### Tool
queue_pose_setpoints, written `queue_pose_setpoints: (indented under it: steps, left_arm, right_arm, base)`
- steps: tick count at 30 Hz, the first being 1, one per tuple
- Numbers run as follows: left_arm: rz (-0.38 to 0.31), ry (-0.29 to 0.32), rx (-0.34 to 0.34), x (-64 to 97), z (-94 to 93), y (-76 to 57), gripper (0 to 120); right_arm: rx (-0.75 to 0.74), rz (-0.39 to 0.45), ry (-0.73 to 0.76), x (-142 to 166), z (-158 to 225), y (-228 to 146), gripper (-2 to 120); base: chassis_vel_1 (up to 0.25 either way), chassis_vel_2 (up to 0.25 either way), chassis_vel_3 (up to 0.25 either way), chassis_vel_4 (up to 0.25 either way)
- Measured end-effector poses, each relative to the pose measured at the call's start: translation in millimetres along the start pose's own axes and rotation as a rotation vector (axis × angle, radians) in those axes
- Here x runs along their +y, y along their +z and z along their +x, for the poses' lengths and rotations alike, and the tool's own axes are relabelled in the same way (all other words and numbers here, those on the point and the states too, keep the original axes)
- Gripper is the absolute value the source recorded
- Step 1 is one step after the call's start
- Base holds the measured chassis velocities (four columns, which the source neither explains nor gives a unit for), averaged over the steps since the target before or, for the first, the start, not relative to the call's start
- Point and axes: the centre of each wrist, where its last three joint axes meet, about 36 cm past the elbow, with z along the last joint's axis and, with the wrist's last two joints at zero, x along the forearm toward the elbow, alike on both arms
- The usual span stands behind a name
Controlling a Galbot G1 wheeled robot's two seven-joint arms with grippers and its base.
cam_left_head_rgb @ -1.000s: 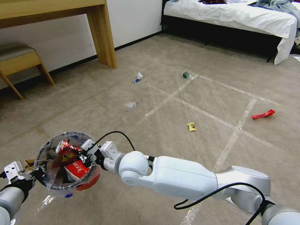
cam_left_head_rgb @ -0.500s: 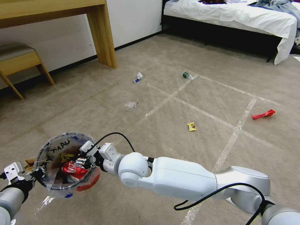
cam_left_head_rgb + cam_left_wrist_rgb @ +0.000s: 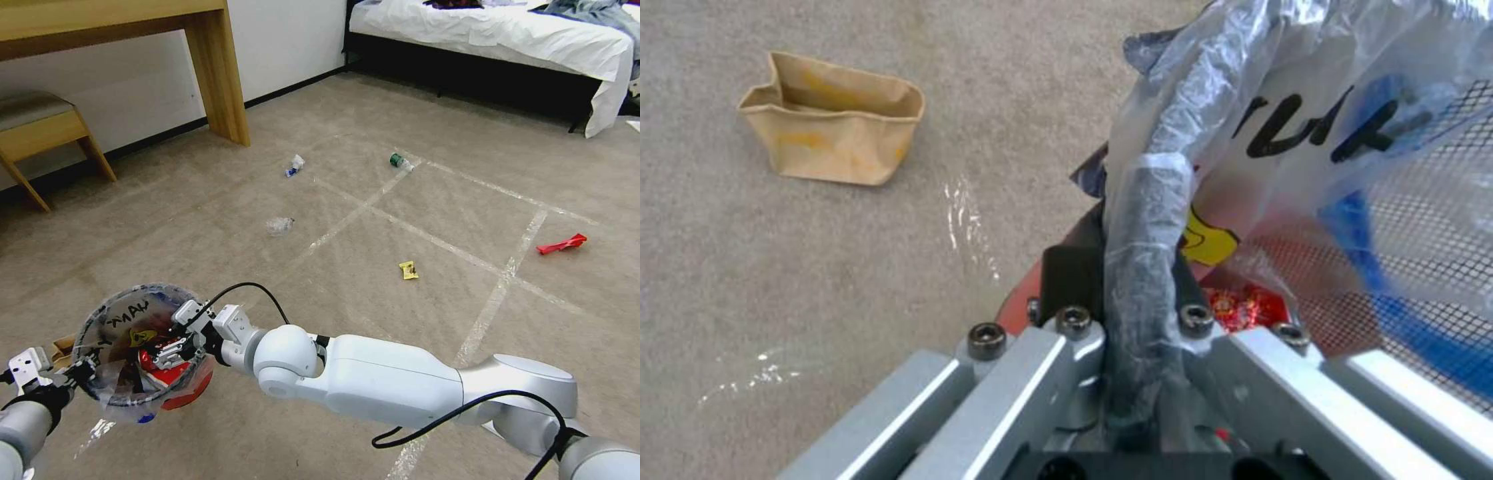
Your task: Pick up the trash bin and place the garbage on the floor into it.
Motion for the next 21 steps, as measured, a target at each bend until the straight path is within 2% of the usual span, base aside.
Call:
queue_pose_setpoints:
  steps: [12,21]
  left_arm:
    - [0.003,-0.011,0.002,2.7,-1.4,1.5,0]
    - [0.004,-0.010,0.001,2.5,-1.5,1.6,0]
  right_arm:
    - [-0.070,-0.027,0.013,-7.8,2.5,-21.3,100]
    - [-0.096,-0.032,-0.008,-0.1,6.7,-34.6,100]
  base:
    - [0.000,0.000,0.000,0.000]
    - [0.000,0.000,0.000,0.000]
